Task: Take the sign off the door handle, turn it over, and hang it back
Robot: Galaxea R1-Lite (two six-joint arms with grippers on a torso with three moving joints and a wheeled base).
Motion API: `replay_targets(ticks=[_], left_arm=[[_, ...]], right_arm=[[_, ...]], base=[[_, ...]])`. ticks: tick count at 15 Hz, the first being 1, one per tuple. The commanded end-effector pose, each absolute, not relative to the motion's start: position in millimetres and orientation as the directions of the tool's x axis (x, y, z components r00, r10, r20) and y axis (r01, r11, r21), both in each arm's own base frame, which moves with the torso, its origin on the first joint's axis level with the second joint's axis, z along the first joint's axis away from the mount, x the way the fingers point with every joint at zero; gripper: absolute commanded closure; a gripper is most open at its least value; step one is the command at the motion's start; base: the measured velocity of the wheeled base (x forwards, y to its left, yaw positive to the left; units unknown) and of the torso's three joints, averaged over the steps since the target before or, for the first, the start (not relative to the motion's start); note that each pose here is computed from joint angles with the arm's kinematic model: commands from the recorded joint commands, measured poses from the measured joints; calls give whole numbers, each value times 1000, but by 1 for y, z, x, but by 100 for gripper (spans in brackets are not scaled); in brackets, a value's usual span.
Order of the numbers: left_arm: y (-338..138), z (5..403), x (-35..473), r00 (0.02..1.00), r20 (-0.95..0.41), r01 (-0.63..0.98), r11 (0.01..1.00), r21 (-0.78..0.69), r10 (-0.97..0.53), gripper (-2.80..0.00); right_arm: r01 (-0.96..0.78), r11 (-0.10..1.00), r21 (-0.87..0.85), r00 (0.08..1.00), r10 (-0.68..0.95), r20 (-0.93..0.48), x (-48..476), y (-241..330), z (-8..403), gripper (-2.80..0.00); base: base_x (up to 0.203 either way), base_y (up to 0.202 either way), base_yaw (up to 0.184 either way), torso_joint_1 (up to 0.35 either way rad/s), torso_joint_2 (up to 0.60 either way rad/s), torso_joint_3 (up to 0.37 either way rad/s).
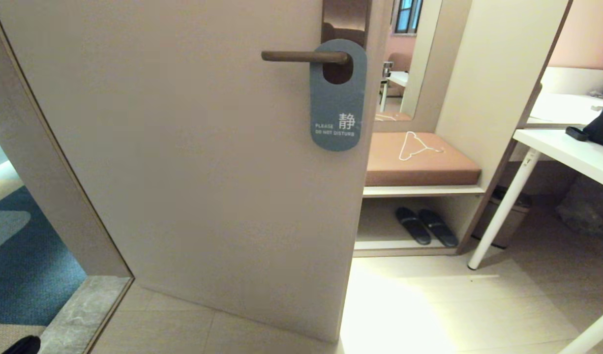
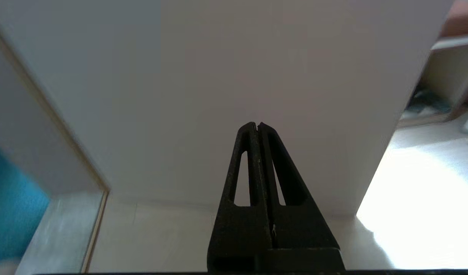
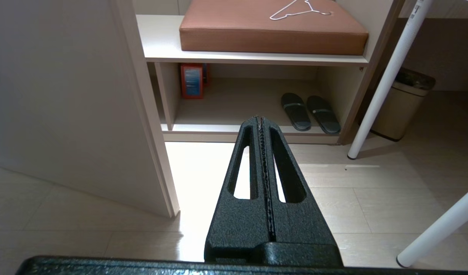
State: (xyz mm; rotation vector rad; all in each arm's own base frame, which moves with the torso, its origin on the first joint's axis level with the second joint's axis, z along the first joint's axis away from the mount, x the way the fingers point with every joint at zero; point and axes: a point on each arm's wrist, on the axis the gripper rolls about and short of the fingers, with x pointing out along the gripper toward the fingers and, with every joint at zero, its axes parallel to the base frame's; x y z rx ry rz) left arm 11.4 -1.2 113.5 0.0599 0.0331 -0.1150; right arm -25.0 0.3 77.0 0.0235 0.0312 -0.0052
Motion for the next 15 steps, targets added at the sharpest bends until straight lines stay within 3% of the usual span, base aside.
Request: replay_targets(ticks=[1,10,15], left_arm=[[0,109,4,996,11,93,994,55,-94,0],[-1,88,-19,998,59,30,995,96,-36,0],[-1,74,-23,999,-15,33,995,93,-32,0]], right_arm=[[5,1000,23,999,-5,-32,-25,0,77,0],[5,1000,23,999,-5,-32,-25,0,77,0],[5,1000,23,999,-5,-32,-25,0,77,0]], base=[[0,0,0,0,0,0],[0,0,0,0,0,0],[0,0,0,0,0,0]])
